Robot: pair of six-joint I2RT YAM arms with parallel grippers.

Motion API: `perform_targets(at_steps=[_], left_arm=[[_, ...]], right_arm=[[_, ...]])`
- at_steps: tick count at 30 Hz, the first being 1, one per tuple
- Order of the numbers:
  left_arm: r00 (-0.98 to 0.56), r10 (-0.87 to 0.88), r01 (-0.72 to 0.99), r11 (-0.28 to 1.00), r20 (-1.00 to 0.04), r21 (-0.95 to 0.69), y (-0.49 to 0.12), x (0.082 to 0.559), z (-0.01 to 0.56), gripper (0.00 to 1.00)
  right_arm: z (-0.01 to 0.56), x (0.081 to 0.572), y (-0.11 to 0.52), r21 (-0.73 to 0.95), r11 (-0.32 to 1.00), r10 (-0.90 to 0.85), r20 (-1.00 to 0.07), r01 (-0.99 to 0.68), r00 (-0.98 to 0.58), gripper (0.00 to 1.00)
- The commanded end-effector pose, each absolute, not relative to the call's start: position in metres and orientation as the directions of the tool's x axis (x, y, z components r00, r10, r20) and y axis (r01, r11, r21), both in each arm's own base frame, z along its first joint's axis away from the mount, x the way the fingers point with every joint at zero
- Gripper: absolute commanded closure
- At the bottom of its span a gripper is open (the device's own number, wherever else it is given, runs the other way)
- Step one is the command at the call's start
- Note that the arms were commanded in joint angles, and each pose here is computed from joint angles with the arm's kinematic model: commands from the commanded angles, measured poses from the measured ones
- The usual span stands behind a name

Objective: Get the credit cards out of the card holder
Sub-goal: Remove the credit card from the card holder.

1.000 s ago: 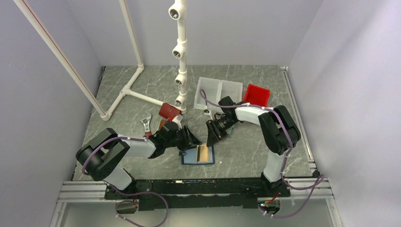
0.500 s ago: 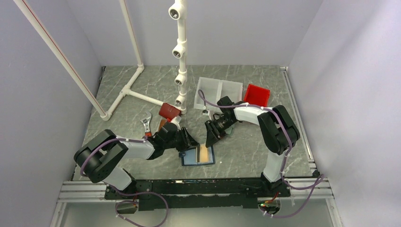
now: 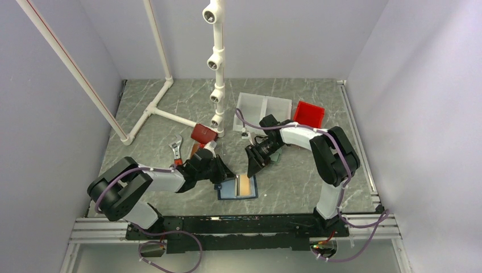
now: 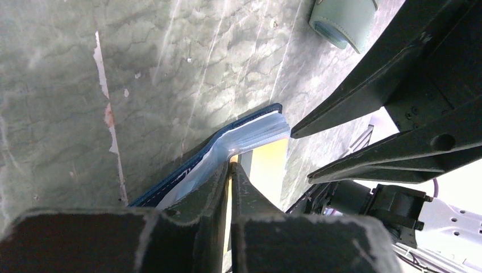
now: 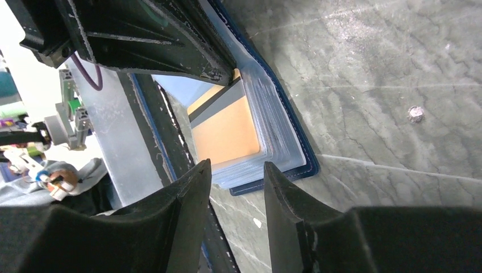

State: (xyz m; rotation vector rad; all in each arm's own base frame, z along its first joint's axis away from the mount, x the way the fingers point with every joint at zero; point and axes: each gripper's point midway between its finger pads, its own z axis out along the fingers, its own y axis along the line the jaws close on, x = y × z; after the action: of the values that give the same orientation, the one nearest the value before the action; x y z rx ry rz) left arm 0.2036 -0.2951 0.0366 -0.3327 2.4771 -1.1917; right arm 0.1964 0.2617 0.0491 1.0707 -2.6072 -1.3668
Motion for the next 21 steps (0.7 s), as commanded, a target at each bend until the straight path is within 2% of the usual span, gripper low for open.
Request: perform_targets(at_steps=[1,7,10,13,21], left_arm=[[-0.895,-0.358,0.009,0.582,-0.266,-0.813,-0.299,0.205,0.053,0.88],[-0.889,-0.359,0.027,0.578,-0.284,-0.815,-0.294,0.201,0.064,0.65],[-0.893,-0.343,0.045,0.579,-0.292,-0.814,-0.292,0.197,0.074,0.57],[-0.899,-0.325,0.062,0.570,-0.294,-0.819,-0.292,0.192,0.083,0.55],[-0.945,-0.256,0.029,0.557,-0.205,-0.830,-0.300,0.168,0.078,0.54]], right_arm=[[0.072,0.205,0.266,0.684,0.308,-0.595,-0.404,-0.662,-0.695,0.58],[0.076,0.204,0.264,0.679,0.292,-0.598,-0.421,-0.674,-0.682,0.59],[0.078,0.199,0.266,0.700,0.268,-0.595,-0.421,-0.662,-0.685,0.60],[0.076,0.193,0.269,0.718,0.260,-0.602,-0.402,-0.646,-0.690,0.63],[0.071,0.187,0.274,0.730,0.258,-0.618,-0.379,-0.632,-0.689,0.71]])
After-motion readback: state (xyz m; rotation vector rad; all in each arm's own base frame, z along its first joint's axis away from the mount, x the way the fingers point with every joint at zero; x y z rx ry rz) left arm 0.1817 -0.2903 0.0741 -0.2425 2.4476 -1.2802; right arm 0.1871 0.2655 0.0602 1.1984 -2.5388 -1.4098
